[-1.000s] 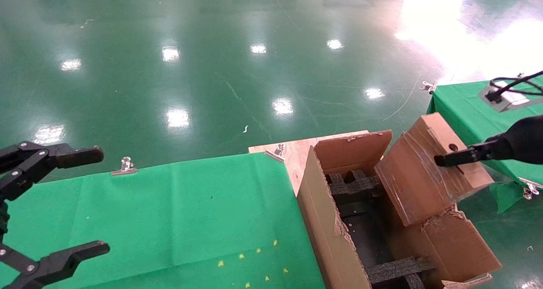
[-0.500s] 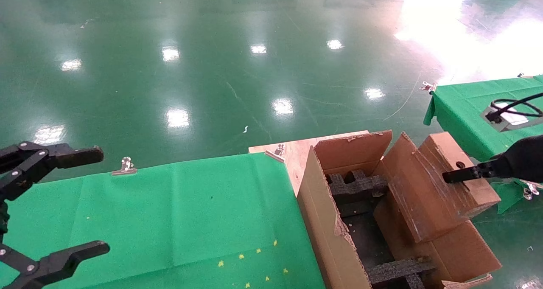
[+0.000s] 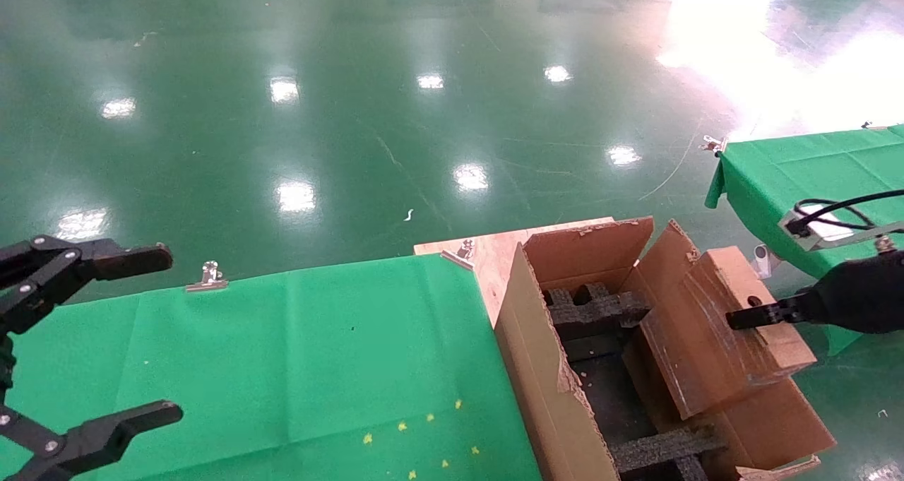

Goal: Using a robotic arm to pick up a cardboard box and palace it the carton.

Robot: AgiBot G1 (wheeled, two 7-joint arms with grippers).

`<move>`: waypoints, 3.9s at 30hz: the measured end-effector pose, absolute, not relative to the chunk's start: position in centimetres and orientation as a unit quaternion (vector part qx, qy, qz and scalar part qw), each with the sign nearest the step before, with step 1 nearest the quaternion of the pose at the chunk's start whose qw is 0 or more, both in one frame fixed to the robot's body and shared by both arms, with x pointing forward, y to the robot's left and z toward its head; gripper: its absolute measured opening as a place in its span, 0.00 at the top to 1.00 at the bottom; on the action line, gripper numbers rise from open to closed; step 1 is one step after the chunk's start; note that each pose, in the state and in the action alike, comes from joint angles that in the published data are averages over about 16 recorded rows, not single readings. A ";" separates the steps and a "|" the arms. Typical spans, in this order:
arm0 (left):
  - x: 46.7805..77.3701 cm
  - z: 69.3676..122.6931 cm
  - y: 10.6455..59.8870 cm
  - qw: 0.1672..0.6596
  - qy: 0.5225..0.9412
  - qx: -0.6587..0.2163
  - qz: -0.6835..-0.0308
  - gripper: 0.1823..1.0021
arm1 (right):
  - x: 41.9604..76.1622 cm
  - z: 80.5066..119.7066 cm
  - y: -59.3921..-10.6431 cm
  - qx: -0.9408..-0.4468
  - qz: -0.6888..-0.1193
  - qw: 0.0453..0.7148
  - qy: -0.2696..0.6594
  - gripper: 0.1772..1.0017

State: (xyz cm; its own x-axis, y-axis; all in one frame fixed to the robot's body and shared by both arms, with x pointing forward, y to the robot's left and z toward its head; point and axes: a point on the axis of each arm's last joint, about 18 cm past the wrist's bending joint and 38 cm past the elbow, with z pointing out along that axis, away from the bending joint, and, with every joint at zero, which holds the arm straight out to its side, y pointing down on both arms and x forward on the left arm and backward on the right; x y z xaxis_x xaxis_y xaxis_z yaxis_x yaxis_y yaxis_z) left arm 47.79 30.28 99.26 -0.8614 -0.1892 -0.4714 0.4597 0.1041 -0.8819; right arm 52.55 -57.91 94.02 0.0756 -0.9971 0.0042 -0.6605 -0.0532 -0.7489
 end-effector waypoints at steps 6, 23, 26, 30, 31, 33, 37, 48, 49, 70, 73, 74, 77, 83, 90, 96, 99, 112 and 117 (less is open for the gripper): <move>47.8 99.3 30.3 0.245 0.701 0.096 -0.662 0.00 | 53.5 92.6 -57.5 -0.671 -0.278 0.294 0.621 0.85; 47.8 99.3 30.3 0.245 0.701 0.096 -0.662 0.00 | 56.2 88.4 -56.8 -0.679 -0.267 0.278 0.625 0.86; 47.8 99.3 30.3 0.245 0.701 0.096 -0.662 0.00 | 56.8 87.7 -56.7 -0.682 -0.265 0.275 0.624 0.86; 47.8 99.3 30.3 0.245 0.701 0.096 -0.662 0.00 | 57.6 86.7 -56.5 -0.686 -0.264 0.270 0.622 0.86; 47.8 99.3 30.3 0.245 0.701 0.096 -0.662 0.00 | 57.9 86.5 -56.4 -0.686 -0.264 0.268 0.622 0.86; 47.8 99.3 30.3 0.245 0.701 0.096 -0.662 0.00 | 58.3 86.1 -56.3 -0.688 -0.264 0.266 0.621 0.86; 47.8 99.3 30.3 0.245 0.701 0.096 -0.662 0.00 | 59.1 85.2 -56.1 -0.691 -0.264 0.261 0.620 0.86; 47.8 99.3 30.3 0.245 0.701 0.096 -0.662 0.00 | 60.7 83.2 -55.8 -0.696 -0.265 0.245 0.621 0.86; 47.8 99.3 30.3 0.245 0.701 0.096 -0.662 0.00 | 60.8 83.0 -55.7 -0.696 -0.265 0.244 0.621 0.86; 47.8 99.3 30.3 0.245 0.701 0.096 -0.662 0.00 | 61.6 81.7 -55.1 -0.700 -0.257 0.236 0.623 0.84; 47.8 99.3 30.3 0.245 0.701 0.096 -0.662 0.00 | 61.6 81.8 -55.2 -0.700 -0.258 0.237 0.623 0.82; 47.8 99.3 30.3 0.245 0.701 0.096 -0.662 0.00 | 61.6 81.9 -55.2 -0.699 -0.258 0.237 0.623 0.81; 47.8 99.3 30.3 0.245 0.701 0.096 -0.662 0.00 | 61.6 82.1 -55.3 -0.699 -0.259 0.238 0.623 0.77; 47.8 99.3 30.3 0.245 0.701 0.096 -0.662 0.00 | 61.6 82.8 -55.4 -0.698 -0.262 0.240 0.621 0.67; 47.8 99.3 30.3 0.245 0.701 0.096 -0.662 0.00 | 61.6 84.1 -55.4 -0.699 -0.268 0.246 0.616 0.50; 47.8 99.3 30.3 0.245 0.701 0.096 -0.662 0.00 | 61.8 86.2 -55.4 -0.699 -0.280 0.259 0.605 0.34; 47.8 99.3 30.3 0.245 0.701 0.096 -0.662 0.00 | 62.0 87.9 -55.1 -0.699 -0.290 0.271 0.594 0.27; 47.8 99.3 30.3 0.245 0.701 0.096 -0.662 0.00 | 61.9 98.4 -50.9 -0.719 -0.322 0.363 0.497 0.05; 47.8 99.3 30.3 0.245 0.701 0.096 -0.662 0.00 | 60.8 101.7 -48.3 -0.732 -0.321 0.400 0.449 0.02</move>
